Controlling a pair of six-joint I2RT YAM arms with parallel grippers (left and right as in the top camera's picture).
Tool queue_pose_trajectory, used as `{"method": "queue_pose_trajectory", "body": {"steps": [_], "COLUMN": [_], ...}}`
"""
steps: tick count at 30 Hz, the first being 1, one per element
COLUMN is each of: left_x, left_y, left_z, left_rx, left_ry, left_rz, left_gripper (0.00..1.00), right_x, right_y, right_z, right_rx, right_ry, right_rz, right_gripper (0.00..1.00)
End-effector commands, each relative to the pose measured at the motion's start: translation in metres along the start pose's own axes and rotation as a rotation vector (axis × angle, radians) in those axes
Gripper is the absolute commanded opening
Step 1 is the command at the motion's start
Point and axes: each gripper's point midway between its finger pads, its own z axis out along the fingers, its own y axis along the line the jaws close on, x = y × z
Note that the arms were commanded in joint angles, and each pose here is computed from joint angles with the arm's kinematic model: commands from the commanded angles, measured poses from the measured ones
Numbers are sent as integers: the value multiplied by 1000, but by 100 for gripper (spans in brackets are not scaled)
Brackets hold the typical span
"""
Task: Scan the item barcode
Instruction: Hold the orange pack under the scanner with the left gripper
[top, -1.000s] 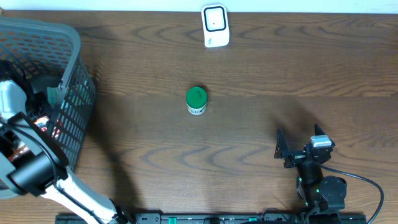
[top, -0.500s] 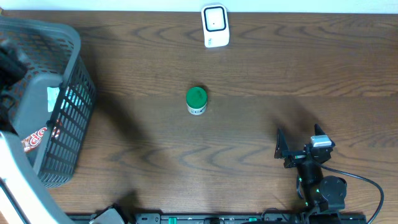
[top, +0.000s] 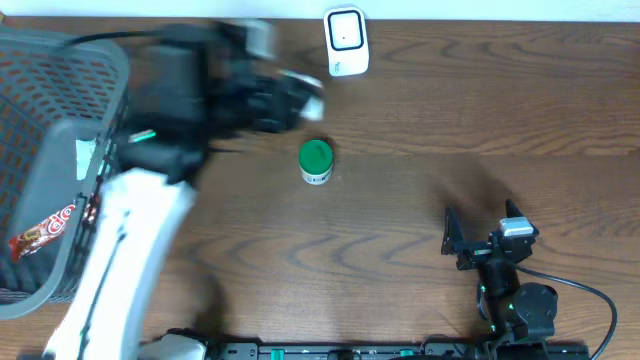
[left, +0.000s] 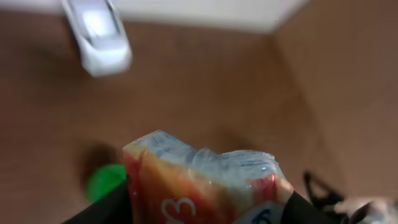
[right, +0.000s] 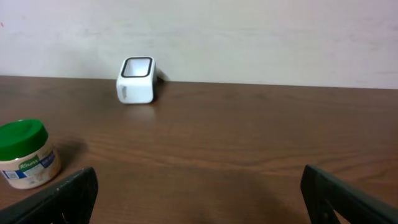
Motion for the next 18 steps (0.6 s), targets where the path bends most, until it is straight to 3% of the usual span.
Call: {"method": "queue_pose_trajectory", "body": {"steps": [1, 8, 11, 17, 18], "left_x": [44, 134, 167, 182, 180], "left_y": [3, 23, 31, 60, 61], "left_z": [75, 194, 220, 232, 232], "left_rx": [-113, -272, -287, -457, -460], "left_ry": [140, 333, 403, 369, 357], "left_rz": [47, 161, 171, -11, -29], "left_gripper": [59, 59, 59, 59, 64], "right_x": [0, 0, 0, 0, 0], "right_y": [-1, -1, -1, -1, -1], "right_z": [0, 0, 0, 0, 0], "right_rx": [5, 5, 5, 5, 5], "right_ry": [0, 0, 0, 0, 0], "right_rz": [-11, -11, -11, -11, -11], "right_gripper": [99, 99, 99, 99, 99]}}
